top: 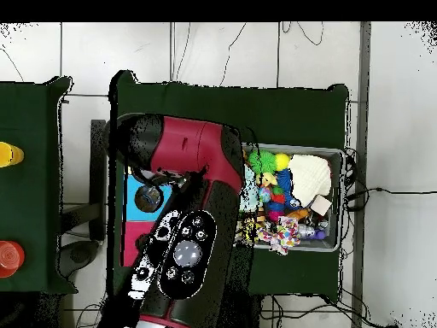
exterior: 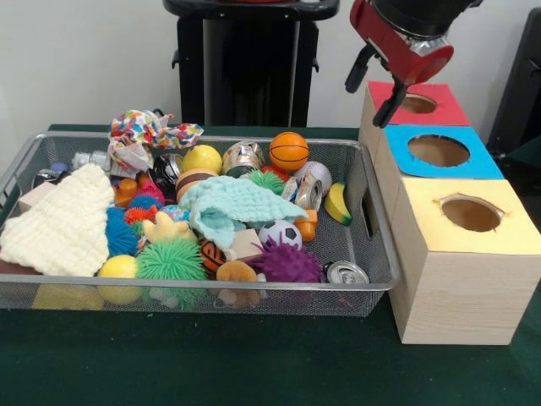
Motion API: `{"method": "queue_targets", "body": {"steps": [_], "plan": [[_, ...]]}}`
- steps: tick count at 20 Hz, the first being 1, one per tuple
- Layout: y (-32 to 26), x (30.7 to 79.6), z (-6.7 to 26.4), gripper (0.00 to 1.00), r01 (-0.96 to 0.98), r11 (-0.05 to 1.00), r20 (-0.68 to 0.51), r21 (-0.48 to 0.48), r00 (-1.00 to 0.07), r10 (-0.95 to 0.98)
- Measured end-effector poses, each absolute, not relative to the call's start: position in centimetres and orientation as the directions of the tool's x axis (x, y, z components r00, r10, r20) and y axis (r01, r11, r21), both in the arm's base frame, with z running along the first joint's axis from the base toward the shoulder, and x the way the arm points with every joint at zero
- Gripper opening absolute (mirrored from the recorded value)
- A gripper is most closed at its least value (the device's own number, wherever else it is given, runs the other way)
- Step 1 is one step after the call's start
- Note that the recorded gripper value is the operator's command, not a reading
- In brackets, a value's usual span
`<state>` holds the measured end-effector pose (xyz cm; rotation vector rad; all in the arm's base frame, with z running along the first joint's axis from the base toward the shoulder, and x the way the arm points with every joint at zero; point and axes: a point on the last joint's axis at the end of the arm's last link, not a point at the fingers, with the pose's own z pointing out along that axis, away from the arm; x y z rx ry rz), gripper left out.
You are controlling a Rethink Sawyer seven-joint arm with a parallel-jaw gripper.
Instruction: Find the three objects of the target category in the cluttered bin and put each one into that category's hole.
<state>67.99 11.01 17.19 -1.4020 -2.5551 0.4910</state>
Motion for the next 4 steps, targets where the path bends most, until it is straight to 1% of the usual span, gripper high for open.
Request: {"method": "queue_targets", "body": {"steps": [4], "plan": [[10.49,68.3,17.8,1.0,0.786,0.497,-0.007,-0.367,-0.537,0.844]]}}
